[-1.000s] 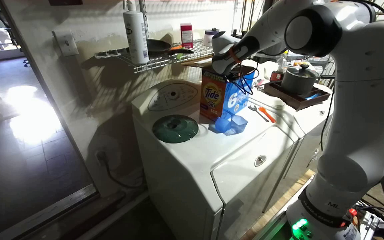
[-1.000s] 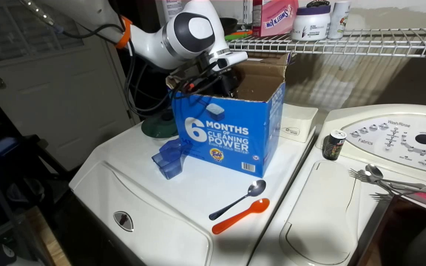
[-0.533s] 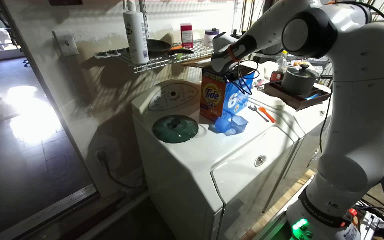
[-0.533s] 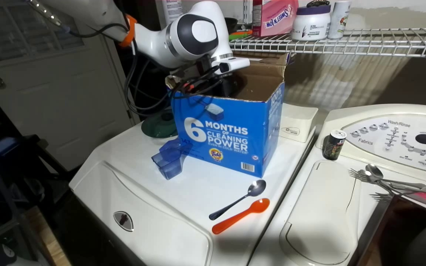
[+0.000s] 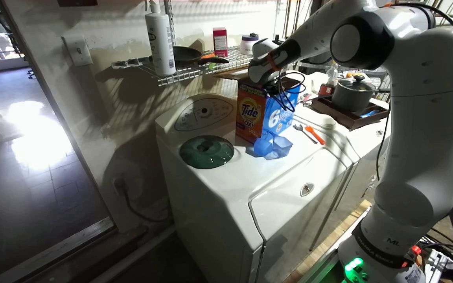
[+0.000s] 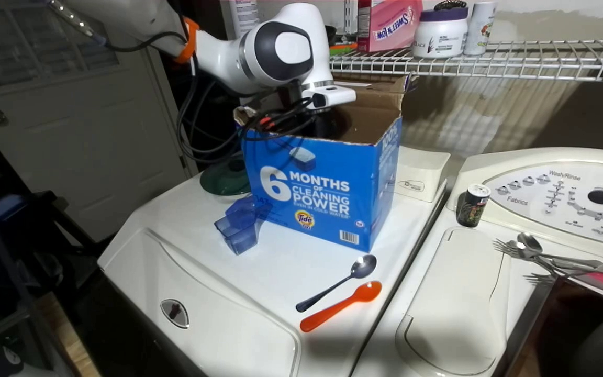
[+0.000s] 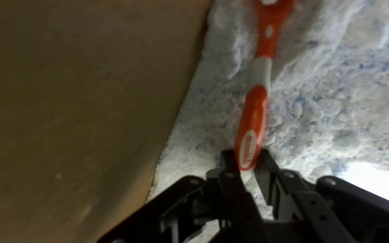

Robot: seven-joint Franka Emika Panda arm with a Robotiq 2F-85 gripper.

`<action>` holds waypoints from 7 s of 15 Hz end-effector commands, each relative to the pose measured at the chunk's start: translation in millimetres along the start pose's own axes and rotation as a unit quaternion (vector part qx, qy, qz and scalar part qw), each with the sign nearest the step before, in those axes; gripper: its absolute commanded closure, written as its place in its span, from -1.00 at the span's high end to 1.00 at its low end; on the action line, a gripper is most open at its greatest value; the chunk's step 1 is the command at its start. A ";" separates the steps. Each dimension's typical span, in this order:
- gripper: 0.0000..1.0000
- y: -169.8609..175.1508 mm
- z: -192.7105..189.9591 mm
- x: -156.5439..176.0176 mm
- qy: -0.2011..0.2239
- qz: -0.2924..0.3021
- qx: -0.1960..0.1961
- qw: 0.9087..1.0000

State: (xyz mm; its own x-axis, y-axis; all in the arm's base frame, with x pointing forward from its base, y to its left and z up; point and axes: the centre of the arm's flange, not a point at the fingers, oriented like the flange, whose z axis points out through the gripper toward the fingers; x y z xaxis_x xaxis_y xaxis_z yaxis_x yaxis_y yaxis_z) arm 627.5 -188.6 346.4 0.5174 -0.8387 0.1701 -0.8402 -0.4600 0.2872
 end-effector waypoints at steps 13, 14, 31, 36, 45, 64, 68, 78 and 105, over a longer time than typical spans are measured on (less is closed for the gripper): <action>-0.90 -13.1 45.3 -4.6 -0.111 0.046 0.021 0.993; -0.90 -11.7 44.3 -3.6 -0.108 0.049 0.021 0.993; -0.90 7.0 16.2 21.4 -0.086 0.083 0.033 0.992; -0.90 19.9 1.4 39.2 -0.048 0.100 0.039 0.993; -0.90 34.9 -35.0 61.7 -0.019 0.119 0.059 0.991; -0.90 62.7 -136.5 100.0 0.047 0.156 0.110 0.980; -0.90 64.7 -156.7 100.9 0.061 0.155 0.110 0.980; -0.90 92.8 -212.4 77.5 0.104 0.152 0.084 0.979; -0.90 190.3 -140.7 -108.9 0.139 0.215 0.042 0.966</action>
State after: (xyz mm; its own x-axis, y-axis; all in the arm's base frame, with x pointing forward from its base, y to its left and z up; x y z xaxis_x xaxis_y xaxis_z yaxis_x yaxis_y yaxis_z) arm 461.7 -150.6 530.5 0.1471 -0.8626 0.4841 -0.9889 -0.1189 0.0887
